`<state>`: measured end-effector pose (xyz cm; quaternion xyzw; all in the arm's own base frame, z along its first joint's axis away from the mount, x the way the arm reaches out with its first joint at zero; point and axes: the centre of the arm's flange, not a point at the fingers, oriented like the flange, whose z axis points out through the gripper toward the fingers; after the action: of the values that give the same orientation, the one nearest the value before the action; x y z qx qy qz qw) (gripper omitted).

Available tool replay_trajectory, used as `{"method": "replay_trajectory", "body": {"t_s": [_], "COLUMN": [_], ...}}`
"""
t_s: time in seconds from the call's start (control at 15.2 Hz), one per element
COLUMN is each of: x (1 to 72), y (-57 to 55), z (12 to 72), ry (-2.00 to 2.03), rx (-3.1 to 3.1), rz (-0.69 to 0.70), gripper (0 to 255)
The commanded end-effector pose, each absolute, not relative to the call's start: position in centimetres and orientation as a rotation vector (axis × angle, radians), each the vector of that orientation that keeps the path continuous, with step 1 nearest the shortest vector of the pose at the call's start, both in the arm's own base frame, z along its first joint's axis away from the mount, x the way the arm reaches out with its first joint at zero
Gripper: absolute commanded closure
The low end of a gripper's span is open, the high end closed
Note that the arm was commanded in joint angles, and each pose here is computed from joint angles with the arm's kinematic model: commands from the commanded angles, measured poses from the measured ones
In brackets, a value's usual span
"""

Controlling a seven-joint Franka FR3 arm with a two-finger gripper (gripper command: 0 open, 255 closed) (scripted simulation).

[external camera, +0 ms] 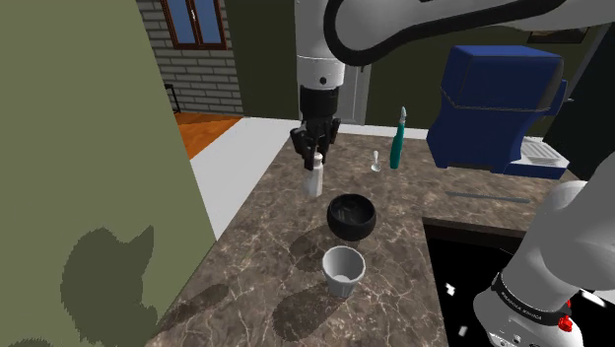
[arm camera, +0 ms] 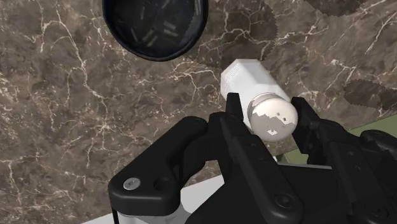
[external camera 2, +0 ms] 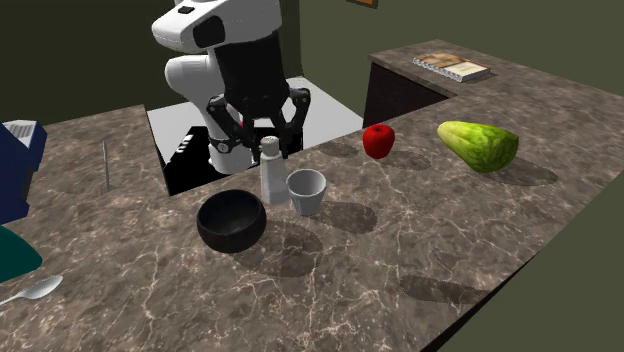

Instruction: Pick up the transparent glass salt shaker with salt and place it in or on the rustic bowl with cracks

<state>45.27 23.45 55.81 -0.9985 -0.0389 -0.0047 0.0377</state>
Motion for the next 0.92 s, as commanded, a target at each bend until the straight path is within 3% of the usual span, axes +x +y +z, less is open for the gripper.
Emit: {"method": "replay_trajectory", "body": {"t_s": [0.0,0.46,0.86], "x": [44.3,41.4,41.4], "y": [20.6,12.2,12.2], "z": [56.1,57.2,54.1], "ry": [-0.121,-0.121,-0.121], "rx": [-3.062,-3.062,-3.062], "rz": [-0.014,-0.014,-0.014], "gripper": [255,255,255]}}
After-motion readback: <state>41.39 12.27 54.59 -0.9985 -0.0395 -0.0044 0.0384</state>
